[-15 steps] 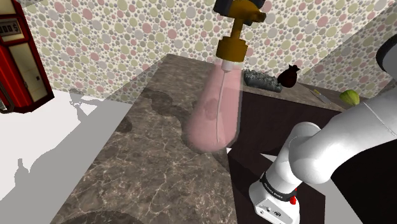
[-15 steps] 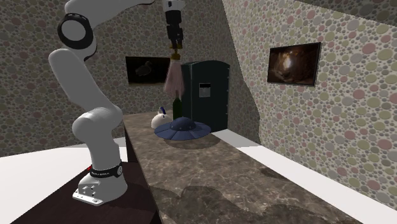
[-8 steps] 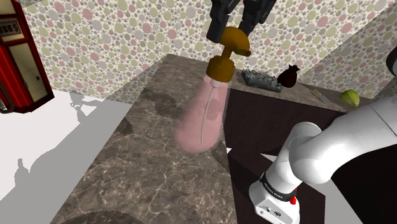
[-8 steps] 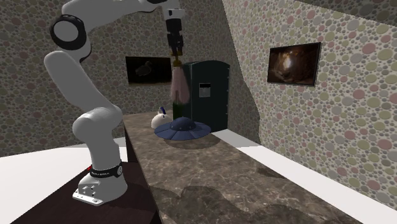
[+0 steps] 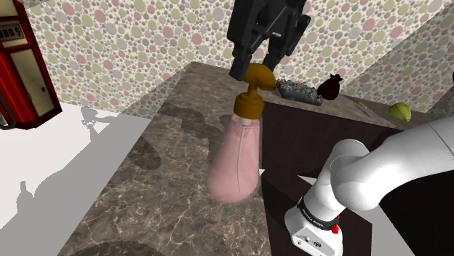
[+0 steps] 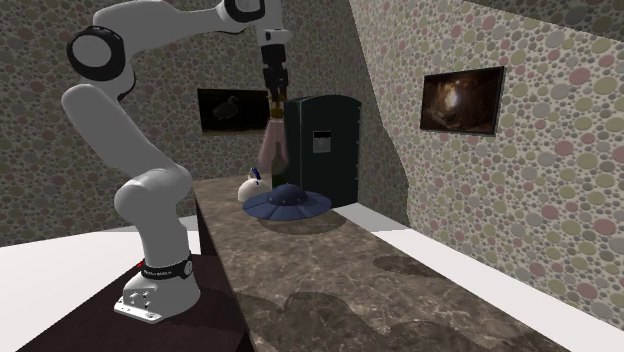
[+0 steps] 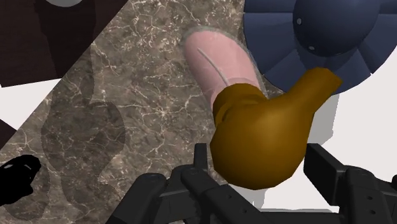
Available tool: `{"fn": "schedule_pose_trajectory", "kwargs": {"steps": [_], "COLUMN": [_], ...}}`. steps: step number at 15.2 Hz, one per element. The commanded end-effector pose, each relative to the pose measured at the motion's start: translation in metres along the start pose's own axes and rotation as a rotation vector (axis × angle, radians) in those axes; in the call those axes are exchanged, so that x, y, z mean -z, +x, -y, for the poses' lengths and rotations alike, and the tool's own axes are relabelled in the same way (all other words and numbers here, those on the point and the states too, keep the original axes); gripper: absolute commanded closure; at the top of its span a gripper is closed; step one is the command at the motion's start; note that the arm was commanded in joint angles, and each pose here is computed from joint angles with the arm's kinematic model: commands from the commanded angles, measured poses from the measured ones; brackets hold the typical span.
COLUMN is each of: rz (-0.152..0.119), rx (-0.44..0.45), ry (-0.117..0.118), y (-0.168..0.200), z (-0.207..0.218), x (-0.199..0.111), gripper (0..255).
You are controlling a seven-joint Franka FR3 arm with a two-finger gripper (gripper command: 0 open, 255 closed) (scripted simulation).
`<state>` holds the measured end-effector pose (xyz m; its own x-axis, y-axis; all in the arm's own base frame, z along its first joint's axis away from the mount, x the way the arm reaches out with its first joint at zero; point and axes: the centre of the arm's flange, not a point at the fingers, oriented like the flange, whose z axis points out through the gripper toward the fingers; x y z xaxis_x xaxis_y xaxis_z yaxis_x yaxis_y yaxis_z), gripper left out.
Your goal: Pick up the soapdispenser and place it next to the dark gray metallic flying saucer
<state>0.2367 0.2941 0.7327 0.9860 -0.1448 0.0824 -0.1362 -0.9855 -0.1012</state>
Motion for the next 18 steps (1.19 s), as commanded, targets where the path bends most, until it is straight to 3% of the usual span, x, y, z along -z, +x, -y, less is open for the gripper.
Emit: {"fn": "schedule_pose_trajectory", "kwargs": {"steps": [1, 18], "rz": [-0.001, -0.001], "rx": [0.000, 0.000], "ry": [0.001, 0.001], "y": [-0.001, -0.009], "z": [-0.001, -0.010], "x": [-0.011, -0.100], "gripper": [255, 255]}}
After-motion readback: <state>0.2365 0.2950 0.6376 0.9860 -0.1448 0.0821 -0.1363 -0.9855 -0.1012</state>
